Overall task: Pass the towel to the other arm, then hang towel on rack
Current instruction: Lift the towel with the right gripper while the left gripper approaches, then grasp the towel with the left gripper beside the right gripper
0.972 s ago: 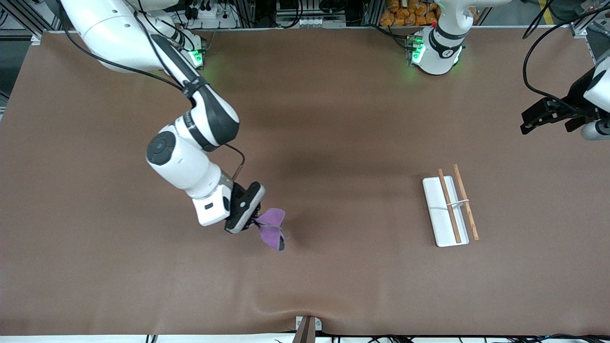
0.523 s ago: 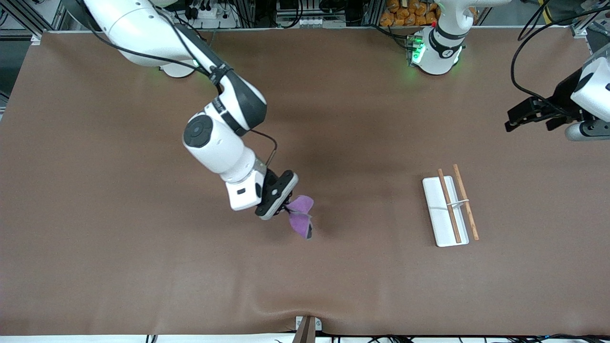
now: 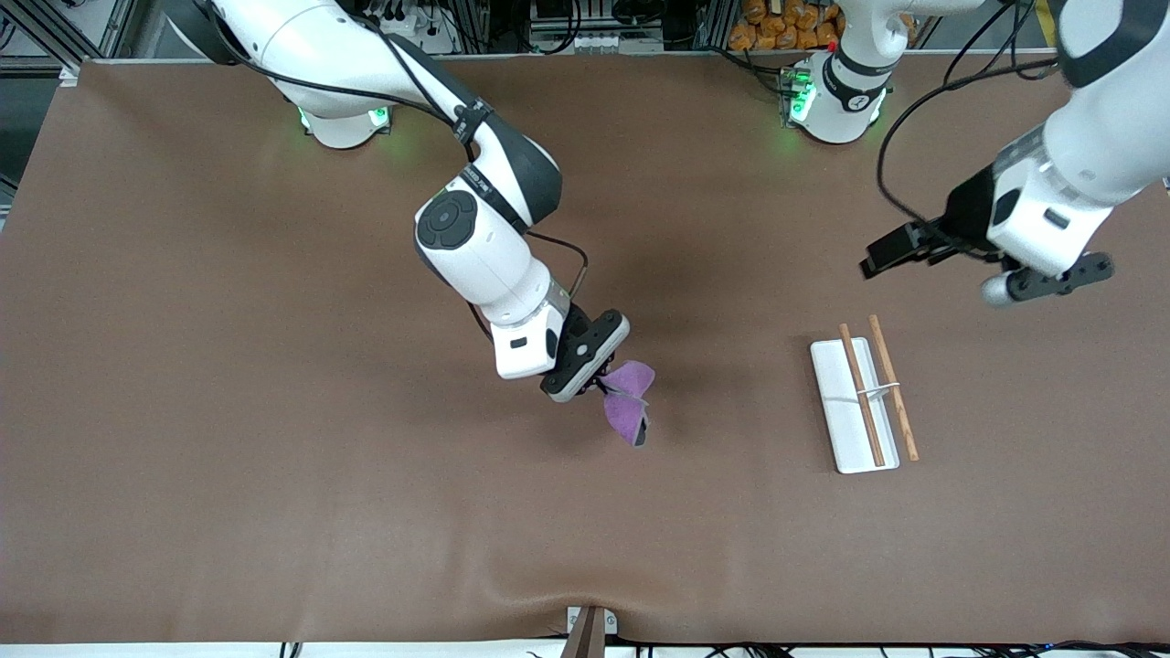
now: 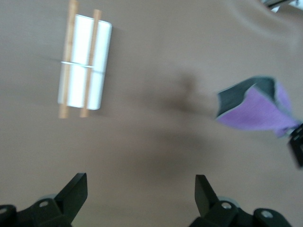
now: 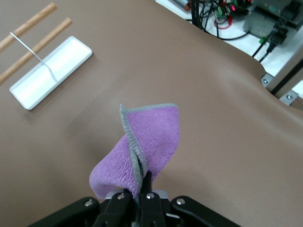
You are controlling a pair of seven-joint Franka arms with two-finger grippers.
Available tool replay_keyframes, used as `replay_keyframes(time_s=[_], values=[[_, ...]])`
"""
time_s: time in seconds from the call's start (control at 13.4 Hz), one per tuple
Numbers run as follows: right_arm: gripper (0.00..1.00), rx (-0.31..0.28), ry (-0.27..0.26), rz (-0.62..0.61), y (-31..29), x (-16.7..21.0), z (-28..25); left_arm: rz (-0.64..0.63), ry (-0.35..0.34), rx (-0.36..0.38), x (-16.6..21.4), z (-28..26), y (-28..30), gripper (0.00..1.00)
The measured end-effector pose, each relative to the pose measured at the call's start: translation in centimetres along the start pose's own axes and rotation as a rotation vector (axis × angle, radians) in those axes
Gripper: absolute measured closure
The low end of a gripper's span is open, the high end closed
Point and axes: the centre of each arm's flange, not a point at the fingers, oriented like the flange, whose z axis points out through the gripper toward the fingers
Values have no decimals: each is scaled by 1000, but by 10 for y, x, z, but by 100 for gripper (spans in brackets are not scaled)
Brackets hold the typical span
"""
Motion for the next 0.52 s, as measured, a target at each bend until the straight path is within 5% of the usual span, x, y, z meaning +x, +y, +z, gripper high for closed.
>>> replay_keyframes(time_s=[0.52], values=[[94, 11, 23, -23, -22, 11, -7, -329, 44, -168, 1, 88, 97, 0]])
